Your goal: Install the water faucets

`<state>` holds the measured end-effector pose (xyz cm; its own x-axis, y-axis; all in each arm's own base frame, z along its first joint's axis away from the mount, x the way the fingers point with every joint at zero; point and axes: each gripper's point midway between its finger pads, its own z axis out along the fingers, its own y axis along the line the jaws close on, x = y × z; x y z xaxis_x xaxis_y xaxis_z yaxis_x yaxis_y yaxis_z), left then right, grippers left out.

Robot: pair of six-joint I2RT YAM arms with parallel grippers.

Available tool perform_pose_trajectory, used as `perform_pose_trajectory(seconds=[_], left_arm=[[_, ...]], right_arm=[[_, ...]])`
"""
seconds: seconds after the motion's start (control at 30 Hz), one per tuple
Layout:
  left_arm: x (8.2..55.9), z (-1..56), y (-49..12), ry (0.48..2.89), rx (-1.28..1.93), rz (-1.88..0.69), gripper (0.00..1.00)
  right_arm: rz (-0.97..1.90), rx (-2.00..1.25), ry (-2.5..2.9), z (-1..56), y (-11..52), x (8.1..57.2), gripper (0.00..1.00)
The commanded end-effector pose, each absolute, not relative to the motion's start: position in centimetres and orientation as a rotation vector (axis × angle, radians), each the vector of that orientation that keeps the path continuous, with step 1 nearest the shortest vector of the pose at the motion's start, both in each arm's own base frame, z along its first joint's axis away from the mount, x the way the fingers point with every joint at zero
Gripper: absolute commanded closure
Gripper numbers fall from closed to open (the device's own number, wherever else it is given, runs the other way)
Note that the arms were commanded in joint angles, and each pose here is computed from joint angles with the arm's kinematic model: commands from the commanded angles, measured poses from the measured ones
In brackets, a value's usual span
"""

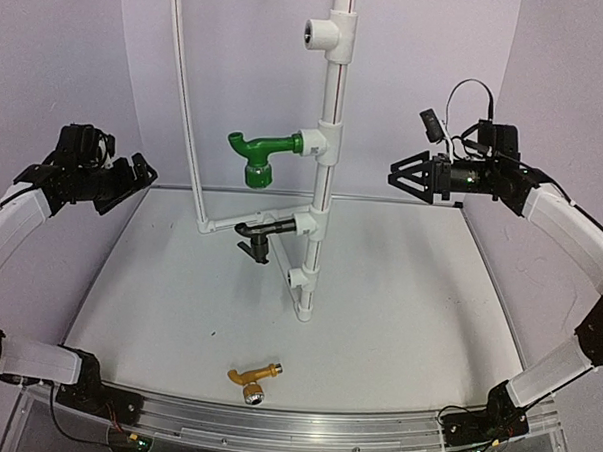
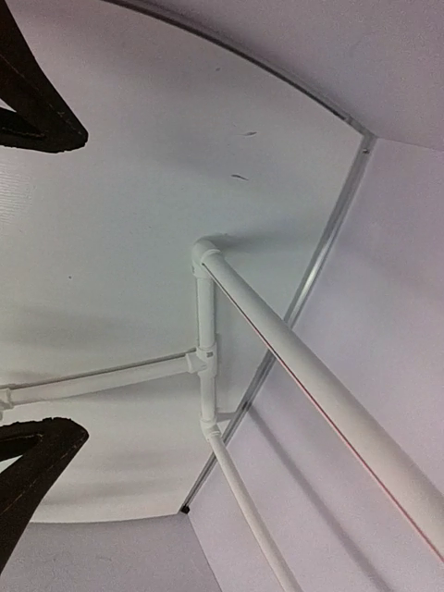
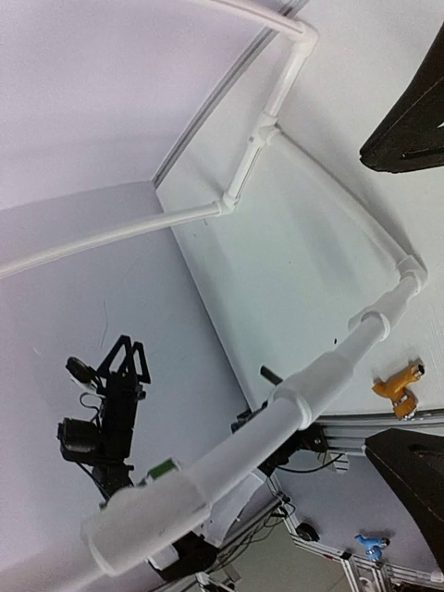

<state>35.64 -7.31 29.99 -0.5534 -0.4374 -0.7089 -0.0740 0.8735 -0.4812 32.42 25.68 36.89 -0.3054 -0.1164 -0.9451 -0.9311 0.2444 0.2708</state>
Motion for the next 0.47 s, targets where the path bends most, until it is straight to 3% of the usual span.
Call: perform_pose_trajectory(seconds=[0.0, 0.17, 0.43], left_arm=[[35.5, 25.9, -9.1, 2.219, -0.361, -0.748, 0.0], [34.8, 23.6, -9.0, 2.233, -0.367, -0.754, 0.0], [35.3, 23.2, -8.6, 2.243, -0.371, -0.712, 0.0]], right_arm=[[1.11, -0.922, 1.74, 33.0, 23.9, 34.4, 0.02], [1.107, -0.938, 1.798, 29.1, 23.7, 34.8, 0.02], [1.142, -0.952, 1.804, 28.2, 24.2, 35.7, 0.02]])
